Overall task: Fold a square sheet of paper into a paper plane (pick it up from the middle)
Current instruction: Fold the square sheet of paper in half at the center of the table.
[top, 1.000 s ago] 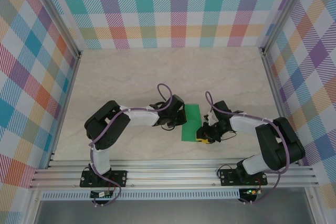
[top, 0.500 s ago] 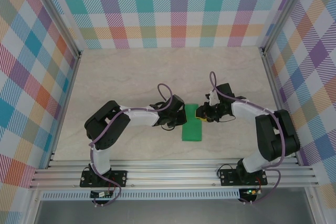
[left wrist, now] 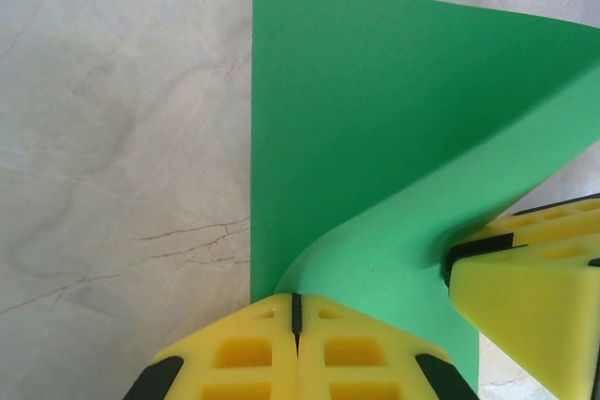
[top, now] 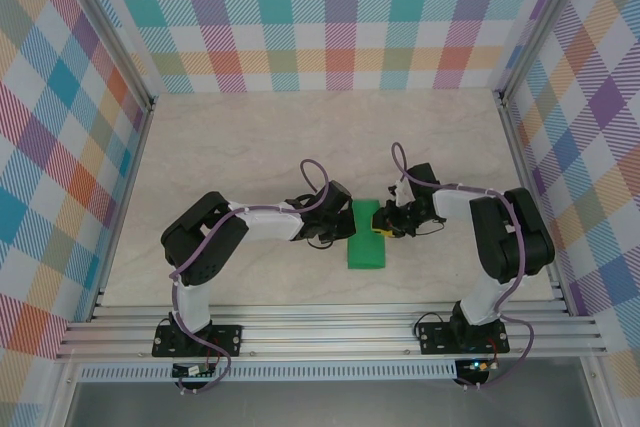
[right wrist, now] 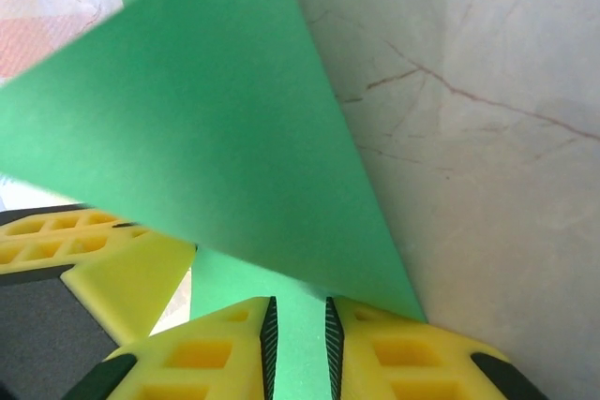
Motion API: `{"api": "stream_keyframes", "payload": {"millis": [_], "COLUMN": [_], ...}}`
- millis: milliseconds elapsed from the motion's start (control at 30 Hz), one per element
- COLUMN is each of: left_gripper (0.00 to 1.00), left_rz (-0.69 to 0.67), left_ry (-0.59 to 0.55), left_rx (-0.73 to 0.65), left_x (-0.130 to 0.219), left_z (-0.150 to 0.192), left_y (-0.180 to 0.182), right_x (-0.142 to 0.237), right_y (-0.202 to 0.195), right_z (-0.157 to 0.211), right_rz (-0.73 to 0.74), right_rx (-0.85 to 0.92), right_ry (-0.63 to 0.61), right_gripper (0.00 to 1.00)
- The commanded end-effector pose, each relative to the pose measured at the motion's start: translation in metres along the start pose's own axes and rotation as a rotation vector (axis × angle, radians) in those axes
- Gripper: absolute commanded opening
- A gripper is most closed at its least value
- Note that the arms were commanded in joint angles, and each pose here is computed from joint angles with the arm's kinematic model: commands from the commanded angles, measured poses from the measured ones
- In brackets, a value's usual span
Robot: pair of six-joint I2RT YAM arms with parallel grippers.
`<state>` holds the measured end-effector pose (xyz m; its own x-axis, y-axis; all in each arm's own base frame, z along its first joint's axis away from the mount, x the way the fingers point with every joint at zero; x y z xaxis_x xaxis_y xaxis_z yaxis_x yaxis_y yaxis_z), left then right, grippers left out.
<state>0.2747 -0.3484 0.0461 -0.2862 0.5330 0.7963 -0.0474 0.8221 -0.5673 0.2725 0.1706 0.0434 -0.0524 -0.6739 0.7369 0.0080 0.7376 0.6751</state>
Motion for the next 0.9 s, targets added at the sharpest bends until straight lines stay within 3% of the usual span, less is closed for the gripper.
{"api": "stream_keyframes", "payload": {"millis": [0,167,500,867], "left_gripper": [0.00,0.00,0.00,0.00], "left_rz": [-0.101,-0.101,-0.103,-0.109], "left_ry": [0.082,0.083,0.083,0.088], "left_rx": [-0.017,-0.017,-0.018,-0.020], "left_x": [-0.011,-0.011,-0.010,-0.010], "left_z": [0.022,0.022,0.022,0.023], "left_y": [0.022,0.022,0.022,0.023], "right_x": [0.018,0.020,-0.005,0.016], "right_y": [0.025,0.028,-0.006,0.018], "right_z": [-0.017,-0.032,-0.035,-0.056], "right_rz": [-0.058,-0.083,-0.050,-0.057], "right_rx": [0.091,0.109,0.007,0.076], "right_ry": [-0.070,-0.086,-0.035,-0.078], "right_gripper": [0.24,0.24,0.23,0.24]}}
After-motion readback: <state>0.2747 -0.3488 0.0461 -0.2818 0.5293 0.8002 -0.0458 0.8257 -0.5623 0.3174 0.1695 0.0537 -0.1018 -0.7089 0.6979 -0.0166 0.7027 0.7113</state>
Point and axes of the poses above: each hand's point on the last joint's axis, 136 mm out from that joint toward the fingers, its own x axis back along the fingers, its own y axis along the line the jaws close on, z = x × y, the point moved 3 cm from there along x, back along the fingers, and after that the axes turned 3 degrees about x, right-handed, at the moved point
